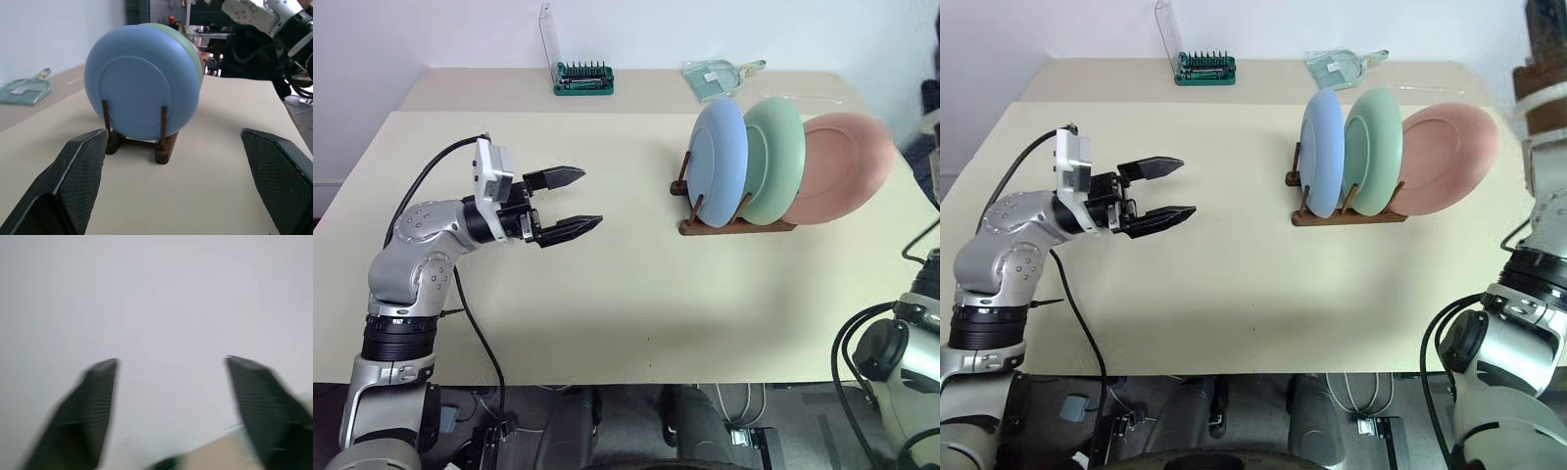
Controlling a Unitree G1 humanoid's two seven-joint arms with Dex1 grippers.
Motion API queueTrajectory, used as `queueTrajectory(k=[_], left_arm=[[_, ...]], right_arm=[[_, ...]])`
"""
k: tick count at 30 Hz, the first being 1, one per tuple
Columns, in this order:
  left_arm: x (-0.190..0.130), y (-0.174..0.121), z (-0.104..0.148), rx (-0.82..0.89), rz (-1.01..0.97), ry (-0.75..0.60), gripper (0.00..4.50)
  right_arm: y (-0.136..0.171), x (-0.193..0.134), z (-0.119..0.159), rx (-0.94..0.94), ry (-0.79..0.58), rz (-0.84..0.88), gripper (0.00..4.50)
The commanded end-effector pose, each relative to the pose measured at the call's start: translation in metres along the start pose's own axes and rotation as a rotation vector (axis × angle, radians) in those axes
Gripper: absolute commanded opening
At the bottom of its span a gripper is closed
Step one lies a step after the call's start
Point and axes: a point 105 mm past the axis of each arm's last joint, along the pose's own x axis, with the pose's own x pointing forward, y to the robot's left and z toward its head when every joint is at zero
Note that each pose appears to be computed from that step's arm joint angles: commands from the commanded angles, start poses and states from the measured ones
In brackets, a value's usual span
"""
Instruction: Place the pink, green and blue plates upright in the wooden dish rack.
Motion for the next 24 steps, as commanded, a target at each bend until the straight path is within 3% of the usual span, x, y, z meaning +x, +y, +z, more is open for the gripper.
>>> queueTrajectory(k=[1,4,8,11,18,24], left_arm=[[0.007,-0.007,0.015,0.044,-0.061,-0.035,4.5],[0.009,-0.005,0.015,0.044,-0.059,-0.037,4.5],[0.011,-0.004,0.015,0.044,-0.063,-0.038,4.5],[0.011,-0.004,0.015,0.044,-0.065,-0.036,4.5],[0.009,-0.004,0.015,0.042,-0.06,-0.031,4.5],[0.009,-0.003,0.014,0.043,-0.055,-0.028,4.5]], right_arm=[[-0.018,-0.008,0.035,-0.348,-0.083,-0.062,1.61],[-0.048,-0.02,0.023,-0.646,0.057,-0.177,0.03],[-0.081,-0.04,0.001,-0.842,0.229,-0.28,0.03],[-0.092,-0.056,-0.033,-0.79,0.405,-0.269,0.03],[-0.058,-0.046,-0.043,-0.535,0.355,-0.139,0.03],[-0.019,-0.037,-0.046,-0.452,0.347,0.042,0.03]])
